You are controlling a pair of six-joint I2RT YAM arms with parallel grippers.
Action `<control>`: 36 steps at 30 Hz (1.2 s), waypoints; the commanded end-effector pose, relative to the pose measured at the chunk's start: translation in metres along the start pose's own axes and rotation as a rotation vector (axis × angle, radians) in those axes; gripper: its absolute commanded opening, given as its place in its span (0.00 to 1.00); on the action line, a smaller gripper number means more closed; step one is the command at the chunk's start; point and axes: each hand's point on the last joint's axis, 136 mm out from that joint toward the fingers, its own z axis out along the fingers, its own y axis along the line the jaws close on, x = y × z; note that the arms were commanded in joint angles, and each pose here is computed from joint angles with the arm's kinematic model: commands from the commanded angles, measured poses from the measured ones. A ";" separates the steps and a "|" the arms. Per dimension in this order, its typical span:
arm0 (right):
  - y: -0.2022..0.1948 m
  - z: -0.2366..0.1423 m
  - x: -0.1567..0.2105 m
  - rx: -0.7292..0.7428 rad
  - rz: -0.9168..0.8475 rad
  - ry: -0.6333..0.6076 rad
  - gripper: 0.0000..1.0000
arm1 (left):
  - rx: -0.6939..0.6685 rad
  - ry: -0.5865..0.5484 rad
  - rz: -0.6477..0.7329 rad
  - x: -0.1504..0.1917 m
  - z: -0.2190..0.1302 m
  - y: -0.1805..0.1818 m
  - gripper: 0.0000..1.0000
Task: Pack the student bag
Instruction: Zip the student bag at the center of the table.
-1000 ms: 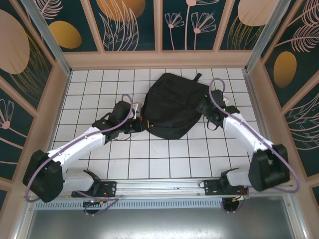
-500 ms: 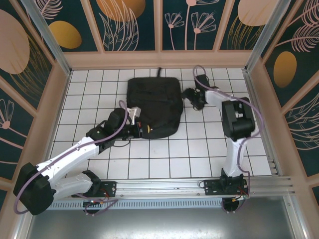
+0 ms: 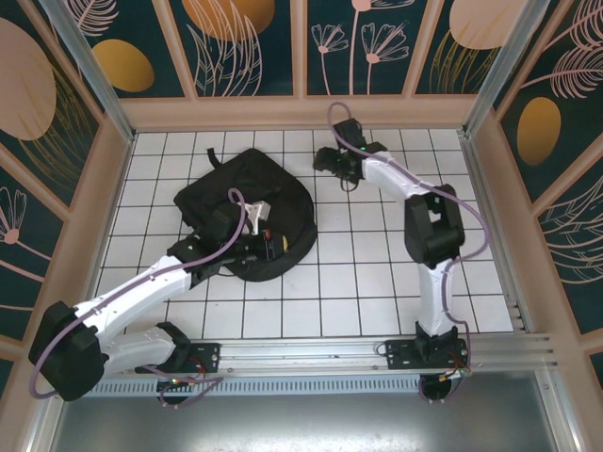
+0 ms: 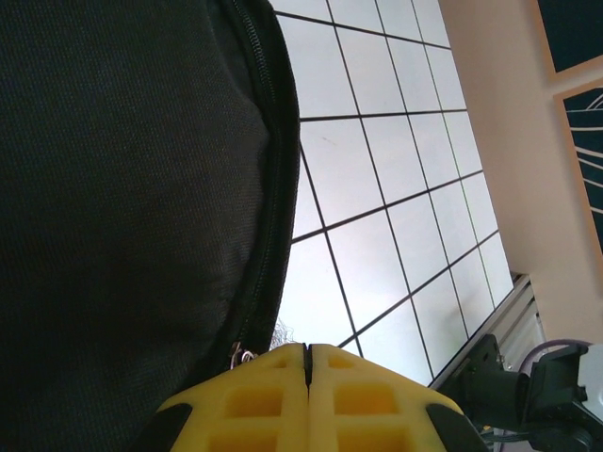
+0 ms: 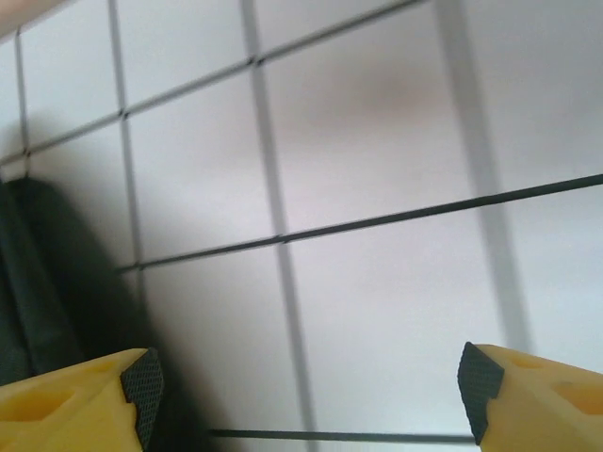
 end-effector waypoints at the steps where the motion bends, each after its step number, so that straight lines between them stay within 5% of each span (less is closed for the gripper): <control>1: -0.040 -0.062 -0.014 0.205 -0.005 -0.114 0.82 | 0.077 -0.080 0.050 -0.031 -0.001 -0.032 0.00; 8: -0.049 -0.114 0.050 0.072 0.219 -0.030 0.61 | 0.074 -0.082 0.042 -0.047 0.011 -0.041 0.00; 23: -0.022 -0.167 0.176 -0.216 0.490 0.187 0.54 | 0.088 -0.091 0.037 -0.059 0.015 -0.051 0.00; 36: 0.046 -0.148 0.166 -0.331 0.372 0.213 0.53 | 0.084 -0.069 -0.021 -0.039 0.014 -0.035 0.00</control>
